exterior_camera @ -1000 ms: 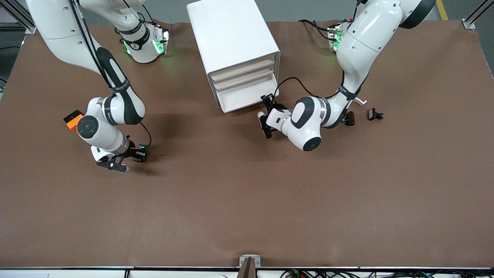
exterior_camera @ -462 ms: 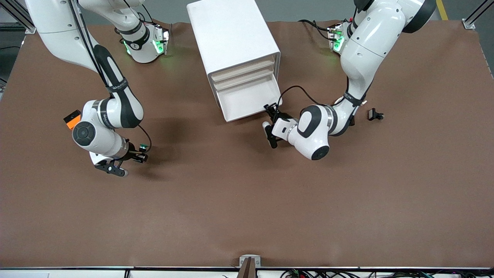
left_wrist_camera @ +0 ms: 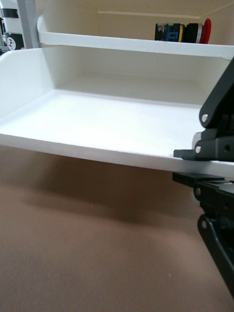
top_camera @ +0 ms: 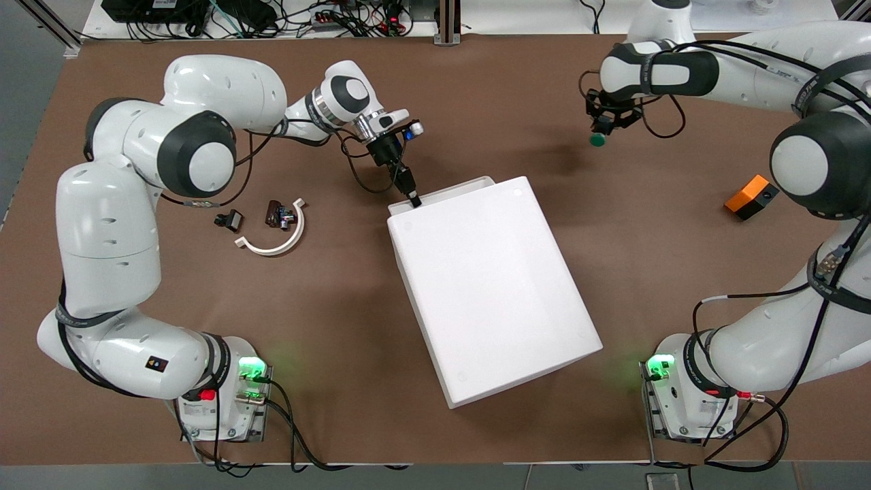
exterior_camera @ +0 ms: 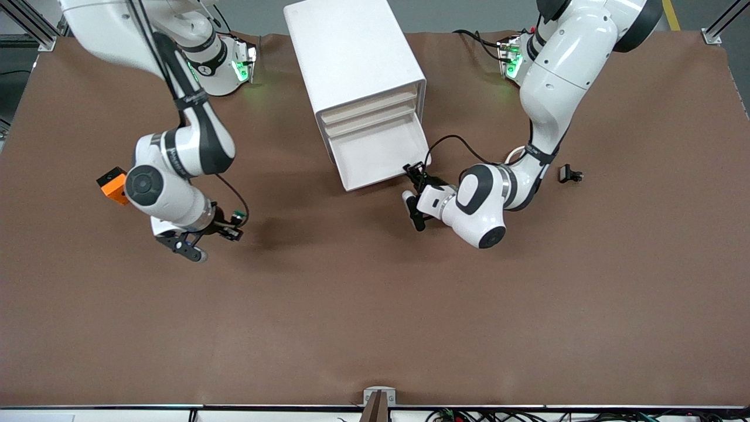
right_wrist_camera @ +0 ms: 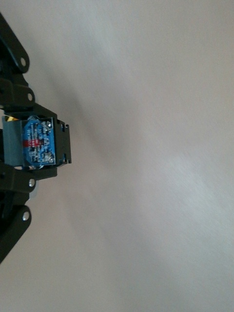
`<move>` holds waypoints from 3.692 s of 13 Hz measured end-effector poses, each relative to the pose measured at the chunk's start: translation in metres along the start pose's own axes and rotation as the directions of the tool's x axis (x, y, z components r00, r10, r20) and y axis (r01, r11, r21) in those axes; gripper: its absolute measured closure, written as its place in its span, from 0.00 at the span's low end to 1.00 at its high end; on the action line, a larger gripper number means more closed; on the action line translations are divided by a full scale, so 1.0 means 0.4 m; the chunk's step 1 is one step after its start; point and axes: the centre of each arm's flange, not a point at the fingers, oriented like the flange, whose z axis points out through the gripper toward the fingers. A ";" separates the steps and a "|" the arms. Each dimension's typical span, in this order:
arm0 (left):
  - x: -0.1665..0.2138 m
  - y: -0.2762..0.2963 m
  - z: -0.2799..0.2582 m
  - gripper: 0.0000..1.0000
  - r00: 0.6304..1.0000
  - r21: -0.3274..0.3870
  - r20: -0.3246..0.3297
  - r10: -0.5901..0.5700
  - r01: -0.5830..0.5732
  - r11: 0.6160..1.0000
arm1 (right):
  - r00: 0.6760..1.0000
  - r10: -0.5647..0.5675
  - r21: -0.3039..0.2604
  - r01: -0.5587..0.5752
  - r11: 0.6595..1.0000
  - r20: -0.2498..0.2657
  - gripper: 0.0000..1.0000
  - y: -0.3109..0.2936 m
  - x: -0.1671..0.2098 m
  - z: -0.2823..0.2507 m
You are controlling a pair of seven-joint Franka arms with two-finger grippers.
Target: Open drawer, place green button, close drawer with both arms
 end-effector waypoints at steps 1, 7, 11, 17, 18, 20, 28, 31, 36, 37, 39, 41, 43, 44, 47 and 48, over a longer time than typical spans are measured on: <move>-0.004 -0.006 -0.010 0.86 1.000 0.000 -0.007 -0.003 0.003 1.000 | 0.999 0.036 0.002 -0.036 0.999 -0.001 0.59 -0.055 -0.045 -0.031; -0.013 -0.039 -0.046 0.57 0.998 0.029 -0.050 -0.029 0.030 0.999 | 0.974 0.228 0.028 -0.228 0.973 -0.004 0.59 -0.312 -0.229 -0.261; -0.015 -0.065 -0.056 0.13 0.996 0.055 -0.074 -0.045 0.049 0.997 | 0.933 0.360 0.017 -0.360 0.933 0.005 0.59 -0.426 -0.371 -0.238; 0.008 0.007 -0.154 0.00 0.990 0.042 -0.095 -0.109 0.113 0.993 | 0.809 0.588 -0.042 -0.588 0.808 -0.014 0.59 -0.567 -0.634 -0.100; 0.009 0.029 -0.181 0.00 0.989 0.032 -0.093 -0.111 0.115 0.993 | 0.784 0.620 -0.043 -0.620 0.783 -0.017 0.59 -0.573 -0.649 -0.095; 0.007 0.055 -0.232 0.00 0.989 0.031 -0.100 -0.108 0.112 0.993 | 0.741 0.671 -0.043 -0.671 0.740 -0.022 0.59 -0.582 -0.681 -0.096; -0.070 0.114 -0.471 0.00 0.953 0.455 -0.110 -0.281 0.299 0.839 | 0.666 0.743 -0.071 -0.746 0.663 -0.062 0.59 -0.614 -0.869 -0.017; -0.062 0.121 -0.495 0.00 0.895 0.530 -0.216 -0.391 0.443 0.723 | 0.646 0.759 -0.081 -0.763 0.641 -0.079 0.59 -0.622 -0.907 0.029; -0.058 0.109 -0.525 0.00 0.778 0.528 -0.388 -0.495 0.627 0.572 | 0.620 0.784 -0.042 -0.785 0.618 -0.029 0.59 -0.666 -0.934 0.065; -0.056 0.109 -0.525 0.00 0.743 0.507 -0.420 -0.520 0.668 0.544 | 0.618 0.786 -0.036 -0.786 0.617 -0.016 0.59 -0.671 -0.936 0.062; -0.053 0.109 -0.528 0.00 0.701 0.479 -0.460 -0.544 0.712 0.512 | 0.620 0.785 -0.027 -0.785 0.619 -0.003 0.59 -0.678 -0.944 0.058; -0.057 0.104 -0.537 0.00 0.687 0.469 -0.477 -0.548 0.726 0.502 | 0.621 0.784 -0.028 -0.784 0.621 -0.002 0.59 -0.678 -0.949 0.058; -0.060 0.100 -0.541 0.00 0.675 0.461 -0.486 -0.556 0.738 0.493 | 0.626 0.780 -0.031 -0.780 0.626 -0.004 0.59 -0.678 -0.960 0.062; -0.059 0.098 -0.537 0.00 0.665 0.455 -0.490 -0.564 0.747 0.486 | 0.629 0.777 -0.034 -0.777 0.628 -0.007 0.59 -0.677 -0.967 0.066; -0.049 0.099 -0.522 0.00 0.635 0.437 -0.504 -0.585 0.772 0.462 | 0.634 0.773 -0.044 -0.773 0.633 -0.018 0.59 -0.676 -0.980 0.087; -0.048 0.099 -0.521 0.00 0.633 0.435 -0.506 -0.587 0.774 0.460 | 0.635 0.772 -0.047 -0.772 0.634 -0.022 0.59 -0.675 -0.982 0.097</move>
